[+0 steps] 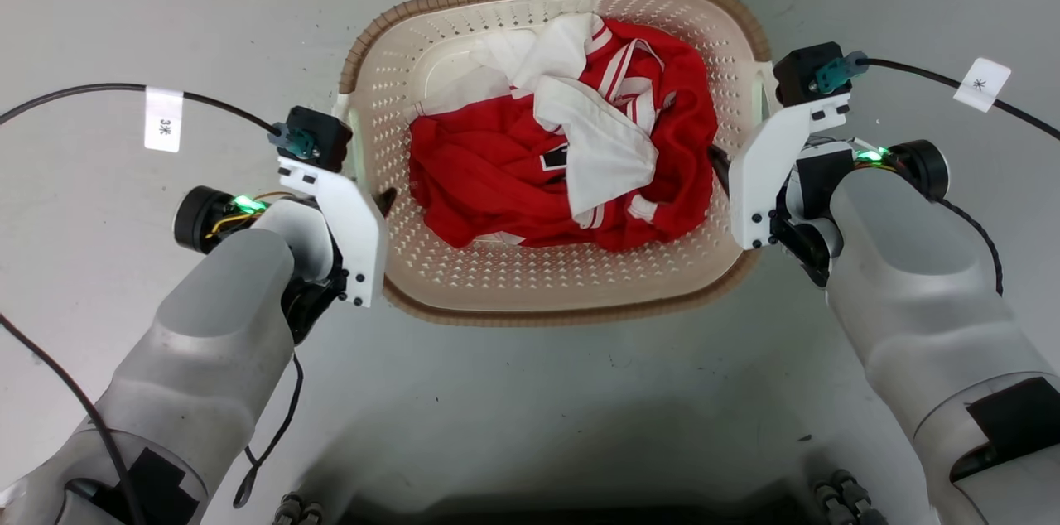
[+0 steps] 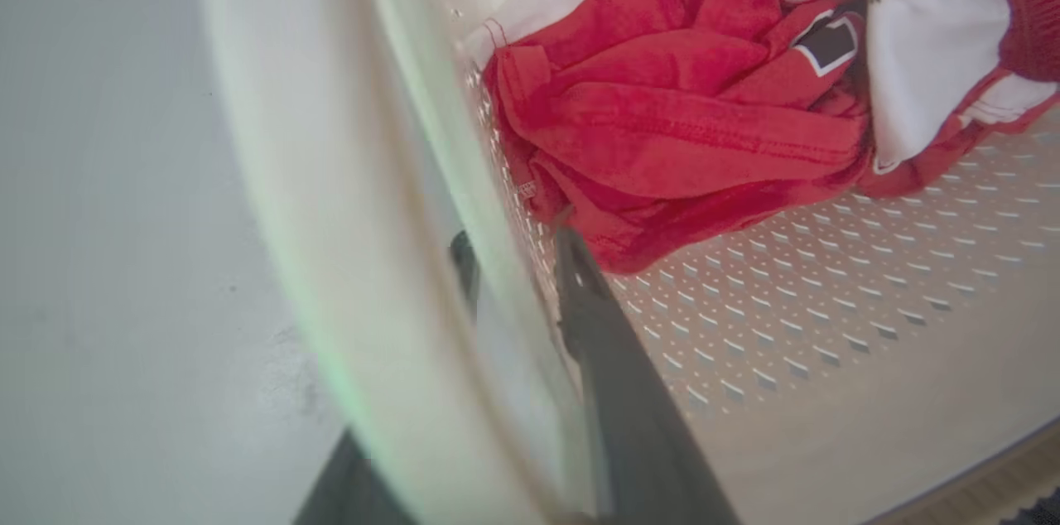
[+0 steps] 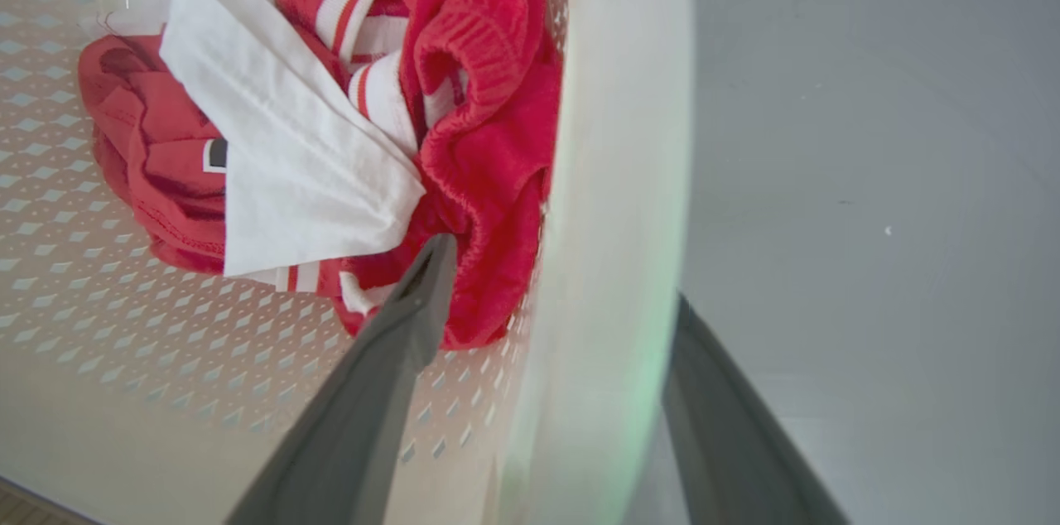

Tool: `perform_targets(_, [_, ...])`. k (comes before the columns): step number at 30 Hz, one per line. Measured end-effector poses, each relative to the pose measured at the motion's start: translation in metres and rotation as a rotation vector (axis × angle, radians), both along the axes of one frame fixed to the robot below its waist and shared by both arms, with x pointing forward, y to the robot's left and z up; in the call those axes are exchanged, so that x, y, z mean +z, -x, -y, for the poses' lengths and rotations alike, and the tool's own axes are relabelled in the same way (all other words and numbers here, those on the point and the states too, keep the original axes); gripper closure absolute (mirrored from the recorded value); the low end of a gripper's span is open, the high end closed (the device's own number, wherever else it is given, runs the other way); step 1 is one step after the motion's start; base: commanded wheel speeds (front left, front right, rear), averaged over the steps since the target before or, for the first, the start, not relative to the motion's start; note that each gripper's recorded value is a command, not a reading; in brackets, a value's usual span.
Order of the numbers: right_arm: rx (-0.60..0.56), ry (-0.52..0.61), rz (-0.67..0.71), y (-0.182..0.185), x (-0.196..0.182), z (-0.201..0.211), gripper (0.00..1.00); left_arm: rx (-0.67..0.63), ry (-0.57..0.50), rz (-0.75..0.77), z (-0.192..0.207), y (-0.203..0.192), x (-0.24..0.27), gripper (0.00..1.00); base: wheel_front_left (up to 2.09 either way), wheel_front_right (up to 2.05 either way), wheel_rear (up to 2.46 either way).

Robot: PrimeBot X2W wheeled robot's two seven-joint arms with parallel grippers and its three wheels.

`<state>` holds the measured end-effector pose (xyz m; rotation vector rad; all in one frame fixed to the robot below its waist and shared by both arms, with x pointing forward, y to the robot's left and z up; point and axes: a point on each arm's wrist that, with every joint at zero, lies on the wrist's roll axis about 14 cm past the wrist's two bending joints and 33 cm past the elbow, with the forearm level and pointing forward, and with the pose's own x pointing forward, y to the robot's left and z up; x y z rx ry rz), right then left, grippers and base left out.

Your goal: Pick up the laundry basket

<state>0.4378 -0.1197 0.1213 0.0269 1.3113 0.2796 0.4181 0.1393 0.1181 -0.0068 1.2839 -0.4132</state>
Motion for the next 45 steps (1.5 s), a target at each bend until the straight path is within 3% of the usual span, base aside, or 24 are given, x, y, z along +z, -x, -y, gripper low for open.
perform_targets(10, [0.017, -0.004, -0.01, 0.0, 0.0, -0.006, 1.0, -0.001, 0.03, -0.017, 0.006, 0.003, 0.003, 1.0, 0.0, 0.0, 0.0])
perform_targets(19, [0.042, 0.025, -0.05, 0.003, 0.026, -0.001, 1.0, -0.027, 0.049, -0.043, 0.012, 0.003, 0.032, 1.0, 0.0, 0.0, 0.0])
perform_targets(32, [0.079, 0.079, -0.122, 0.02, 0.108, 0.004, 1.0, -0.066, 0.062, -0.077, 0.013, 0.017, 0.121, 1.0, 0.0, 0.0, 0.0])
perform_targets(37, [0.082, 0.068, -0.169, 0.037, 0.142, -0.003, 1.0, -0.122, 0.005, -0.069, 0.0, 0.029, 0.156, 1.0, 0.0, 0.0, 0.0])
perform_targets(45, [0.118, 0.063, -0.112, 0.042, 0.196, -0.012, 1.0, -0.11, 0.009, -0.033, -0.002, 0.045, 0.201, 1.0, 0.0, 0.0, 0.0])
